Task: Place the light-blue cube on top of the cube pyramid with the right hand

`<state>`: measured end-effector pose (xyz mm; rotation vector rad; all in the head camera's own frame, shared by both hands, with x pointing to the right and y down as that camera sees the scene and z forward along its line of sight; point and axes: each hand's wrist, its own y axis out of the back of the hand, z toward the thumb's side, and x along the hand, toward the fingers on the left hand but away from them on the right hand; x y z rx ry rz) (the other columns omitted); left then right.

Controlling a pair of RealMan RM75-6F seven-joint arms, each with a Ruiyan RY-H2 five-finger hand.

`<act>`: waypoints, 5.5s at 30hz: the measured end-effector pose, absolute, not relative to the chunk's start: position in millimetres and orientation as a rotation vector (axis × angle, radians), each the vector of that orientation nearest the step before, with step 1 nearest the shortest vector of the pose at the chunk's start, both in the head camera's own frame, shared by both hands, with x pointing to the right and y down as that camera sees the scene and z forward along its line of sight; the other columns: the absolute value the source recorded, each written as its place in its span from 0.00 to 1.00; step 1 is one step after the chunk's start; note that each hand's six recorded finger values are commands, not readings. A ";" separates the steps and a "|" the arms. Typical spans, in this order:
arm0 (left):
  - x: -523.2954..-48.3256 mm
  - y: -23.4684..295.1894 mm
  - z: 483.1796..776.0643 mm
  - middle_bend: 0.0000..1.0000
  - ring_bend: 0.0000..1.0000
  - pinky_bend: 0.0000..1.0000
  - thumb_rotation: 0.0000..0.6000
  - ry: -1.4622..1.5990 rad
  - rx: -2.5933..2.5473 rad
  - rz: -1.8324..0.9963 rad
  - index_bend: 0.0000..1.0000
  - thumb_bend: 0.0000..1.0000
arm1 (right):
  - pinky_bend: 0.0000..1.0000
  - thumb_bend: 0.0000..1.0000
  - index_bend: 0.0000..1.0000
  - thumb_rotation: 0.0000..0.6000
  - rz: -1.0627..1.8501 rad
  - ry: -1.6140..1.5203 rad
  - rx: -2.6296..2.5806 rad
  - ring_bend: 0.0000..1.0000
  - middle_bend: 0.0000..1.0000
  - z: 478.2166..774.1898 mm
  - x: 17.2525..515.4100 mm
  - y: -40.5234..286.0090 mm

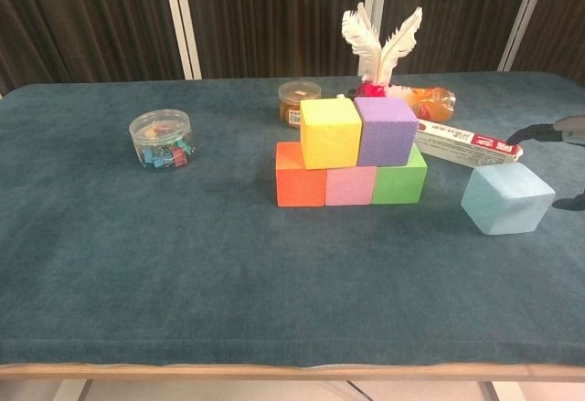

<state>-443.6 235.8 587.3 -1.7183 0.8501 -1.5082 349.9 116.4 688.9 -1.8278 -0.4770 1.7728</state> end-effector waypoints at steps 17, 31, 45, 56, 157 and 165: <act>-441.4 235.3 586.8 0.00 0.00 0.10 1.00 0.844 -1.725 -1.495 0.00 0.04 | 0.00 0.23 0.24 1.00 1.749 -0.462 -1.812 0.00 0.00 701.9 336.0 115.7; -440.9 236.1 585.7 0.00 0.00 0.10 1.00 0.844 -1.727 -1.488 0.00 0.04 | 0.00 0.23 0.47 1.00 1.724 -0.529 -1.822 0.00 0.00 703.3 336.4 112.6; -441.8 237.9 585.9 0.00 0.00 0.10 1.00 0.839 -1.731 -1.492 0.00 0.04 | 0.00 0.22 0.43 1.00 1.571 -0.695 -1.826 0.00 0.00 623.7 318.9 84.9; -445.0 237.4 585.8 0.00 0.00 0.10 1.00 0.850 -1.721 -1.503 0.00 0.05 | 0.00 0.23 0.42 1.00 1.603 -0.825 -1.755 0.00 0.00 569.7 274.3 37.2; -452.8 230.7 588.6 0.00 0.00 0.10 1.00 0.868 -1.712 -1.538 0.00 0.06 | 0.00 0.22 0.25 1.00 1.746 -0.598 -1.725 0.00 0.00 601.0 140.9 10.9; -453.1 230.6 588.4 0.00 0.00 0.10 1.00 0.870 -1.712 -1.537 0.00 0.06 | 0.00 0.23 0.27 1.00 1.744 -0.591 -1.725 0.00 0.00 601.9 139.7 11.6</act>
